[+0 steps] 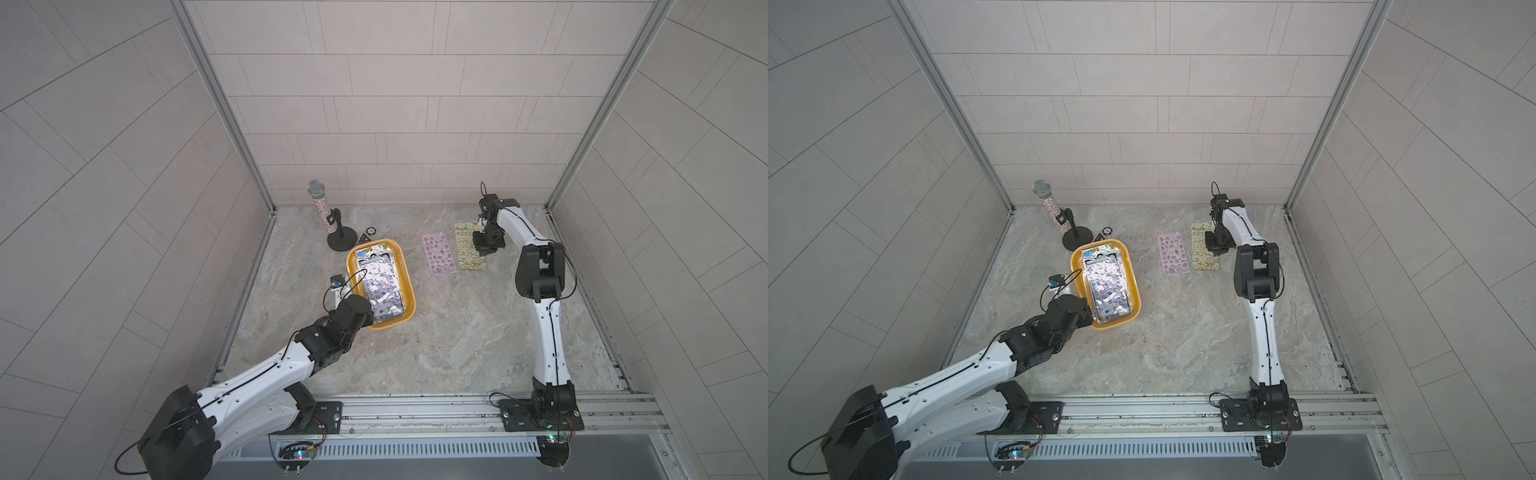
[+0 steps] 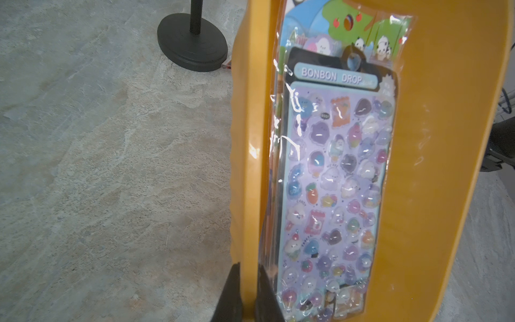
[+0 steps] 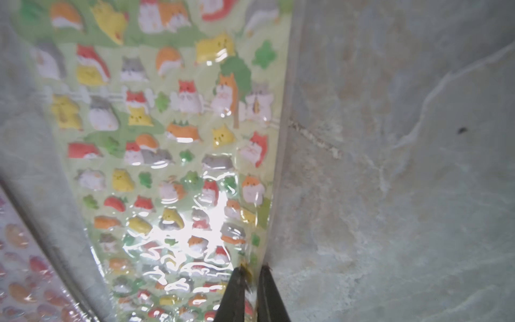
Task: Take the stickers out of the storage box
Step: Place the sticker at the center of the board.
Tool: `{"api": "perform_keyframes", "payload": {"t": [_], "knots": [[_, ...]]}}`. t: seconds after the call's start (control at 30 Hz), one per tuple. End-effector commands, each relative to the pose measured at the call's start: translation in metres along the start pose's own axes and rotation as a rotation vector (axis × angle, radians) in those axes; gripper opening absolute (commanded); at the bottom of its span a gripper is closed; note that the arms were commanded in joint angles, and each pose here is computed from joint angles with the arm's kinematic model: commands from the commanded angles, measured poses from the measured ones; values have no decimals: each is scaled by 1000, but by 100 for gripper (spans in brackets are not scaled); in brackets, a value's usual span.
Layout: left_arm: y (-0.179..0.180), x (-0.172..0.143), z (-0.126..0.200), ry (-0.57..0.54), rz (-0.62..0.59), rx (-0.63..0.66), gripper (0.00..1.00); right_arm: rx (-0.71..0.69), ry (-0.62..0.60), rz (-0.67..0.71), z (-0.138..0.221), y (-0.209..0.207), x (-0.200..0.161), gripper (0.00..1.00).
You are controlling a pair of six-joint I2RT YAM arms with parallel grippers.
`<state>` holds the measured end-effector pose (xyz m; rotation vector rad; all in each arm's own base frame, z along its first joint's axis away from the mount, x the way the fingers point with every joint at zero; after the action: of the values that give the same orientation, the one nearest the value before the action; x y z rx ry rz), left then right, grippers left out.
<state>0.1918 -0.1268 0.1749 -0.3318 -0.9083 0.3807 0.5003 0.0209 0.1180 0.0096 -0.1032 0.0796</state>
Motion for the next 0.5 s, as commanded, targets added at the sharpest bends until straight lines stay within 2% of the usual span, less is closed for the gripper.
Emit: {"api": "perform_keyframes", "payload": {"t": [0.0,0.17,0.47], "knots": [[-5,4,1,-36,38,-36,0,-65,31,27,-7,-1,-2,17],[-5,5,1,-35,40,-38,0,-105,18,36,-9,4,1,29],[-5,4,1,-38,39,-36,0,-119,-32,38,-3,16,4,34]]}}
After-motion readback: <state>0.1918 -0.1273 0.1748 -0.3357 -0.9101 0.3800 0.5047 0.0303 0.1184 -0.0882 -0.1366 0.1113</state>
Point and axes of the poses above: each gripper's point midway between its finger pads, its own z axis back along the fingers, its own y axis along the line the jaws close on, x = y × z, the point moved 9 cm from there along z, back along the fingers, and after that the axes turned 8 degrees about z, right-handed, at the moved point
